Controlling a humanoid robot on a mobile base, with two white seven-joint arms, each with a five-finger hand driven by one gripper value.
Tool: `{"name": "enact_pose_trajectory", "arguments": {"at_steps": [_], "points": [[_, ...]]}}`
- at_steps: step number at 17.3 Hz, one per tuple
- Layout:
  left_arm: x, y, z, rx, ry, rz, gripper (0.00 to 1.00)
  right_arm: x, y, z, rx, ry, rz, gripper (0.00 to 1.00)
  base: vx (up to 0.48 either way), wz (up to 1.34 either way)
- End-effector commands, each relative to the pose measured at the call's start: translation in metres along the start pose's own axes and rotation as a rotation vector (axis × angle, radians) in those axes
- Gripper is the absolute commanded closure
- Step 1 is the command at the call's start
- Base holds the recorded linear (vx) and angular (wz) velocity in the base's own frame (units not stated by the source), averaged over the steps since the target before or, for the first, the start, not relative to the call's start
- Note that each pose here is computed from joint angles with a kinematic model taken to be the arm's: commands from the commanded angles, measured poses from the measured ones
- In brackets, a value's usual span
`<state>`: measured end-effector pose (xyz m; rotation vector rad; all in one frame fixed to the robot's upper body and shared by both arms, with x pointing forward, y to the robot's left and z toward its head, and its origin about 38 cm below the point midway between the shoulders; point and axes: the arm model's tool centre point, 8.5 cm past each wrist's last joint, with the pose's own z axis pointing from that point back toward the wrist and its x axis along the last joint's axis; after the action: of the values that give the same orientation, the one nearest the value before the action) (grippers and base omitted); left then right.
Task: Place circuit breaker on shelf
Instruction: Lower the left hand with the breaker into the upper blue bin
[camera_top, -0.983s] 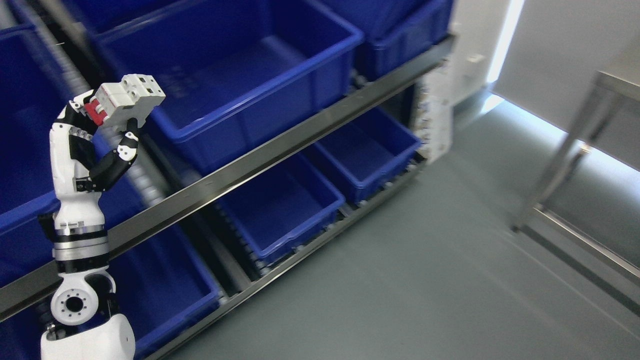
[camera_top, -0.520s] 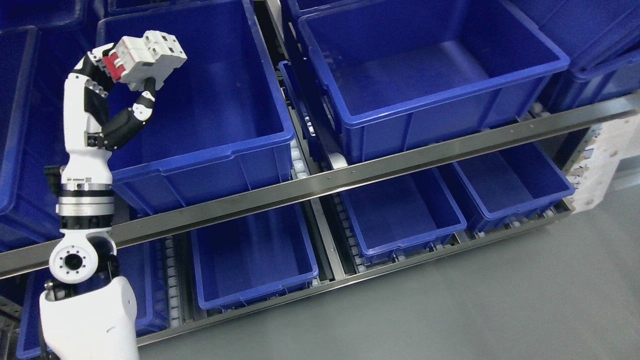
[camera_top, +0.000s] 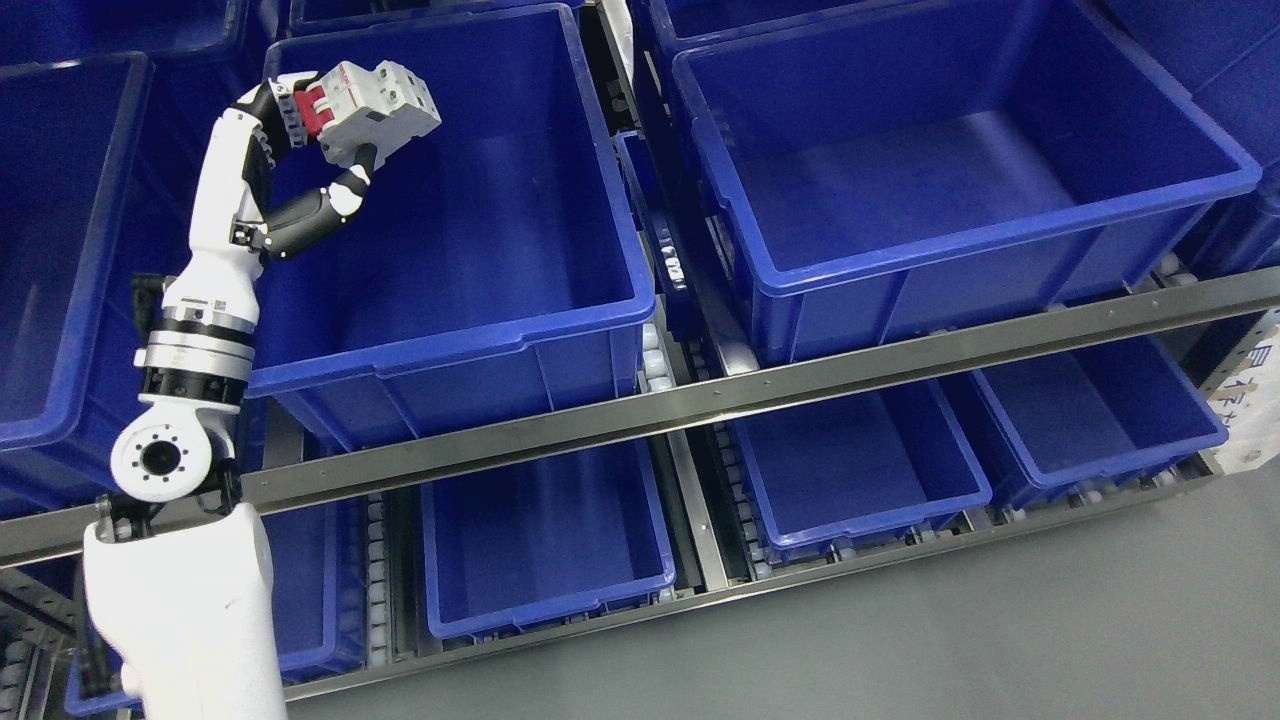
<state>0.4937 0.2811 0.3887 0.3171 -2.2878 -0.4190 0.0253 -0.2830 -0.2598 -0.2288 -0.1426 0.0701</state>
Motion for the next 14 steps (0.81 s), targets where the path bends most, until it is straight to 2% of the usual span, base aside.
{"name": "enact_pose_trajectory", "arguments": {"at_steps": [1,4,9,12,14], "points": [[-0.016,0.012,-0.019,-0.033,0.060,-0.050,0.85,-0.007,-0.010,-0.001,-0.014,0.063,0.032,0.00,0.098,0.01],[-0.022,0.016,-0.024,-0.037,0.083,-0.049,0.85,-0.007,-0.010,-0.001,-0.014,0.063,0.032,0.00,0.113,-0.01],[-0.036,0.051,-0.038,-0.028,0.142,-0.089,0.85,-0.007,-0.010,-0.001,-0.014,0.063,0.032,0.00,0.106,-0.04],[-0.061,0.054,-0.046,-0.098,0.263,-0.164,0.84,-0.007,-0.010,-0.001,-0.014,0.063,0.032,0.00,0.098,-0.01],[-0.066,0.054,-0.058,-0.125,0.301,-0.171,0.84,-0.007,-0.010,-0.001,-0.014,0.063,0.032,0.00,0.090,-0.02]]}}
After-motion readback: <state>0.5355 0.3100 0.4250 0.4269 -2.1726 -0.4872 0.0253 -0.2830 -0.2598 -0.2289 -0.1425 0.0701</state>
